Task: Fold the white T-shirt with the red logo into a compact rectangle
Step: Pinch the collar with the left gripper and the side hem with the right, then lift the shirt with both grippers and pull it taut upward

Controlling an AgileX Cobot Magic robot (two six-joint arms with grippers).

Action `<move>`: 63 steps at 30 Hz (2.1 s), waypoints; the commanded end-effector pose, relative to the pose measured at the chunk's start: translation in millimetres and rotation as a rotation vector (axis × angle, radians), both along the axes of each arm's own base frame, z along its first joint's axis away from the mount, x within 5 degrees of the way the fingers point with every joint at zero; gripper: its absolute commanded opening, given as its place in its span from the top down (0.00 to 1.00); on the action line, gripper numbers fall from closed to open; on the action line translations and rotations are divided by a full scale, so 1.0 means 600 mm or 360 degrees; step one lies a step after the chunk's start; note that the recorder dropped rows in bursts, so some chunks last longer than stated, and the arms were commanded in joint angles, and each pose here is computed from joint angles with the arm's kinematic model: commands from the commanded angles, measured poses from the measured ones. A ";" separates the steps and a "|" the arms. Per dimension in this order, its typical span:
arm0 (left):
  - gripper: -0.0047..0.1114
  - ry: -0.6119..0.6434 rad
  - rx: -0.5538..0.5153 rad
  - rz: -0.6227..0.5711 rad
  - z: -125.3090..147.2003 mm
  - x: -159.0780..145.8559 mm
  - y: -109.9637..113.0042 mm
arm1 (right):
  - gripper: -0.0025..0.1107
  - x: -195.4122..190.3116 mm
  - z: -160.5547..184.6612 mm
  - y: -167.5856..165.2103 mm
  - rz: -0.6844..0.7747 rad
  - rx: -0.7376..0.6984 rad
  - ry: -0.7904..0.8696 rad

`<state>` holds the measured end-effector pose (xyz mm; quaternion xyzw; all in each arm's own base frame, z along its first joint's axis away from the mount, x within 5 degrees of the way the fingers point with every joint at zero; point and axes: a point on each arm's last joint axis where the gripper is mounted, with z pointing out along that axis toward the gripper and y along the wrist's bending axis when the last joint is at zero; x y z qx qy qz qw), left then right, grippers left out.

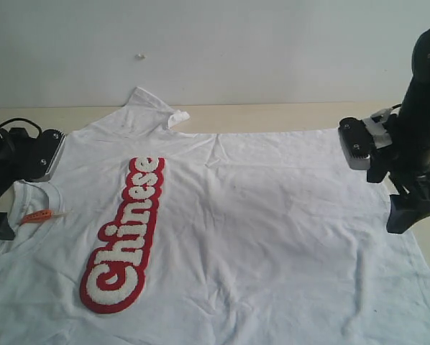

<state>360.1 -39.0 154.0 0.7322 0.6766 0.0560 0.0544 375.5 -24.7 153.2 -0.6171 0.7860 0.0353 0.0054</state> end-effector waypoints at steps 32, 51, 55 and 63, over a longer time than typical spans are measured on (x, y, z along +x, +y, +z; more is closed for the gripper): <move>0.06 0.0167 -0.0106 0.0047 -0.095 0.031 -0.013 | 0.06 0.027 -0.100 -0.020 -0.0228 0.0015 -0.0003; 0.96 0.0185 -0.0143 0.0128 -0.095 0.030 -0.012 | 0.98 0.027 -0.097 -0.026 -0.0174 -0.0047 -0.0014; 0.96 0.0178 -0.0149 0.0143 -0.076 0.028 -0.004 | 0.98 0.028 -0.086 -0.026 -0.0180 -0.0049 -0.0042; 0.96 0.0043 -0.0174 0.0200 0.025 0.019 0.025 | 0.98 0.028 -0.050 -0.026 -0.0218 -0.0050 -0.0114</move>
